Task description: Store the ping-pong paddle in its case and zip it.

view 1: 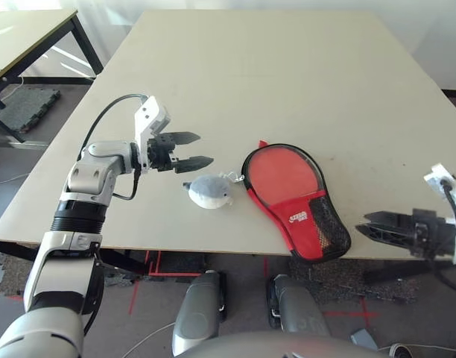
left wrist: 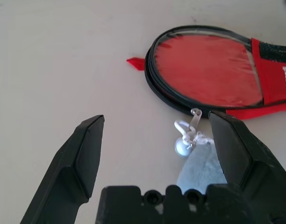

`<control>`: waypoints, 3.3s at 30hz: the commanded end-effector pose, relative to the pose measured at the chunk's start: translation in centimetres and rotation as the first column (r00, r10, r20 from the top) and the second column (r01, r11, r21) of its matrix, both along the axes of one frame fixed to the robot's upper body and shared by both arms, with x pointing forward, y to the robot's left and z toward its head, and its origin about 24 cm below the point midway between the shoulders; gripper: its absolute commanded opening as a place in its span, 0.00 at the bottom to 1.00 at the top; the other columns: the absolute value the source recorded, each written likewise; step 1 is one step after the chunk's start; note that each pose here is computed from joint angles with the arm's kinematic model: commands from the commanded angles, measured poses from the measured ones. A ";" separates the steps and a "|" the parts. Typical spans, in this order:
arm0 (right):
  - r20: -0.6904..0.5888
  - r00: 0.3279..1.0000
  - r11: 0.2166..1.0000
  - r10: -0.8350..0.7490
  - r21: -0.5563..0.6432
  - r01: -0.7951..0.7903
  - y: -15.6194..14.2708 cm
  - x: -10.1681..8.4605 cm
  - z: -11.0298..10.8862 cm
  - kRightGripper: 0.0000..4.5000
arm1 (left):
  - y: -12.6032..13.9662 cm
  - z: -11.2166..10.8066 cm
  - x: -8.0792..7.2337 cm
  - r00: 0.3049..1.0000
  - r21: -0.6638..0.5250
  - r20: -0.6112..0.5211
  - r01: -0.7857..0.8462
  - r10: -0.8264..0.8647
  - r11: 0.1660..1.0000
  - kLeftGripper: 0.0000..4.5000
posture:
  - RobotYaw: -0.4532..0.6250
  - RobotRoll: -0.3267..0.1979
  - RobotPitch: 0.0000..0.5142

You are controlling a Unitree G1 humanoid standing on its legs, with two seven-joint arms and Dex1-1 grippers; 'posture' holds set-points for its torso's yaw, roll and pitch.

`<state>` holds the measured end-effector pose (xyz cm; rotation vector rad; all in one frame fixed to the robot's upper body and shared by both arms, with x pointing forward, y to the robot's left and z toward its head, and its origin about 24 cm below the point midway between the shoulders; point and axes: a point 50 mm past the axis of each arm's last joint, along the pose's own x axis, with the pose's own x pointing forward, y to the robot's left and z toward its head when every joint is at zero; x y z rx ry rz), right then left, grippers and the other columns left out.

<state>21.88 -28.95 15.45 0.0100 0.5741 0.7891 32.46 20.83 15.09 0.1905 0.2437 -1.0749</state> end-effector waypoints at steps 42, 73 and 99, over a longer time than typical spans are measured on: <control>0.066 0.963 0.952 0.262 -0.183 -0.246 8.5 7.9 -7.6 1.00 | 0.6 -0.6 -5.2 0.970 0.028 -0.225 0.100 -0.091 0.995 1.00 | 0.59 0.62 0.22; -0.031 0.974 0.970 0.222 -0.097 -0.224 8.7 5.8 -8.9 1.00 | -1.9 -3.6 1.0 1.000 0.334 0.015 -0.007 0.002 0.943 0.00 | 0.55 0.62 0.27; -0.082 0.979 0.975 0.186 -0.112 -0.195 8.5 3.8 -10.2 1.00 | -1.7 1.2 6.4 0.960 0.376 0.268 -0.183 0.082 0.908 0.00 | 0.53 0.62 0.35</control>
